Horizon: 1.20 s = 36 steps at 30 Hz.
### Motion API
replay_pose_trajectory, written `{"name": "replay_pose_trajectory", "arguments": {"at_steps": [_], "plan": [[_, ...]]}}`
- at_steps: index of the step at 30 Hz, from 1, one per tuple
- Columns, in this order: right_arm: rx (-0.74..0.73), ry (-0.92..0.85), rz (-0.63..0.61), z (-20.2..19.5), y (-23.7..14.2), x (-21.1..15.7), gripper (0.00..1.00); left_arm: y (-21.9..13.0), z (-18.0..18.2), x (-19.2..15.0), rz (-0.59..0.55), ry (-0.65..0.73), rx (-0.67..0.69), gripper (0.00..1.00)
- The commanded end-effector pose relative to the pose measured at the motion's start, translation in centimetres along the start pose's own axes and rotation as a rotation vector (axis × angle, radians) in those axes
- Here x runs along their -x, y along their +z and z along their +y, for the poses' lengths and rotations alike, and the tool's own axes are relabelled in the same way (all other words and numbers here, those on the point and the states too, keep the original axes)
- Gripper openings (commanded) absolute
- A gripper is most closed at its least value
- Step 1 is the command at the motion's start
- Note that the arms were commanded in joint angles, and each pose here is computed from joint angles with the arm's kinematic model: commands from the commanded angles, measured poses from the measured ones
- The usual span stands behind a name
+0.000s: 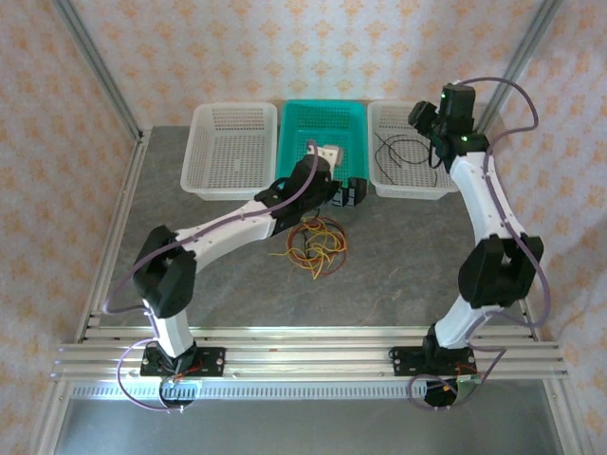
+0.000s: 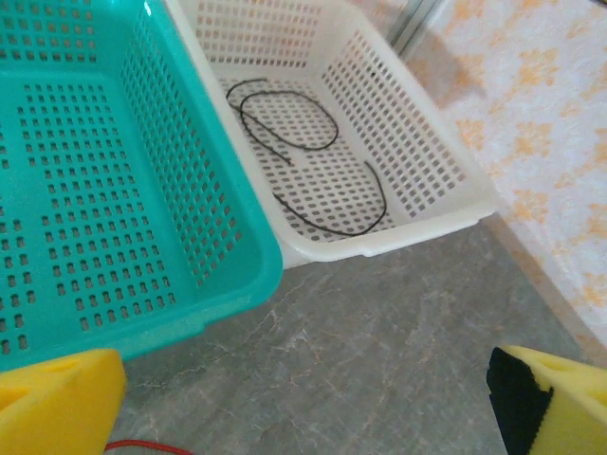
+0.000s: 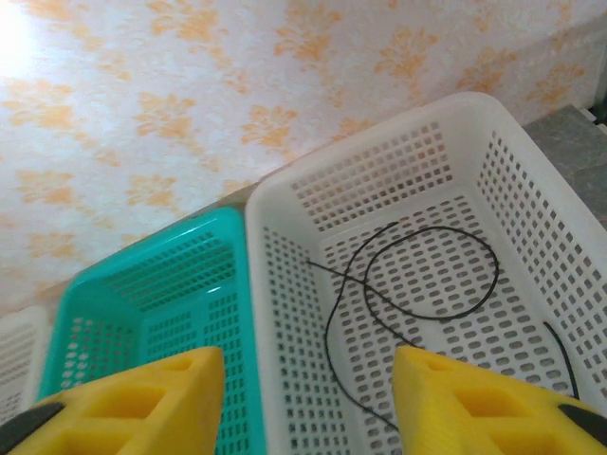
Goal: Untangle the cables
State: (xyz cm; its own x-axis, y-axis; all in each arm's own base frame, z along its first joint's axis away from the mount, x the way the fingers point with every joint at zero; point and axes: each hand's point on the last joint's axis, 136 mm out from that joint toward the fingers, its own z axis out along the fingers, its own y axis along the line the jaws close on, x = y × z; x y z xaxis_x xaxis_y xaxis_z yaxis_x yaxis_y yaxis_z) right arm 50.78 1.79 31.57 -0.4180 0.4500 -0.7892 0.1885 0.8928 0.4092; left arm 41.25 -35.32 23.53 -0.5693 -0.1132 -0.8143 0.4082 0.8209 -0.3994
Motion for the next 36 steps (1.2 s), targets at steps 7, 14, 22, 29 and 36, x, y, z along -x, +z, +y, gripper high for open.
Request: {"name": "replay_pose_trajectory", "arguments": {"at_steps": [7,14,22,29,36], "plan": [[0.078,-0.036,0.031,1.8,-5.2,-6.1,0.46,-4.0,3.2,-4.8,0.014,-0.082,0.066,0.99],[0.102,-0.052,0.154,2.9,-7.3,-14.2,0.44,-6.7,5.6,-8.1,0.046,-0.131,0.124,0.99],[0.132,-0.073,0.298,3.7,-8.6,-22.7,0.42,-8.6,7.0,-11.6,0.067,-0.167,0.174,0.99],[0.233,-0.093,0.422,5.6,-9.2,-28.3,0.36,-8.8,7.7,-13.7,0.089,-0.225,0.175,0.95],[0.372,-0.117,0.514,8.9,-9.9,-31.8,0.32,-9.3,8.4,-14.4,0.056,-0.361,0.135,0.86]]}}
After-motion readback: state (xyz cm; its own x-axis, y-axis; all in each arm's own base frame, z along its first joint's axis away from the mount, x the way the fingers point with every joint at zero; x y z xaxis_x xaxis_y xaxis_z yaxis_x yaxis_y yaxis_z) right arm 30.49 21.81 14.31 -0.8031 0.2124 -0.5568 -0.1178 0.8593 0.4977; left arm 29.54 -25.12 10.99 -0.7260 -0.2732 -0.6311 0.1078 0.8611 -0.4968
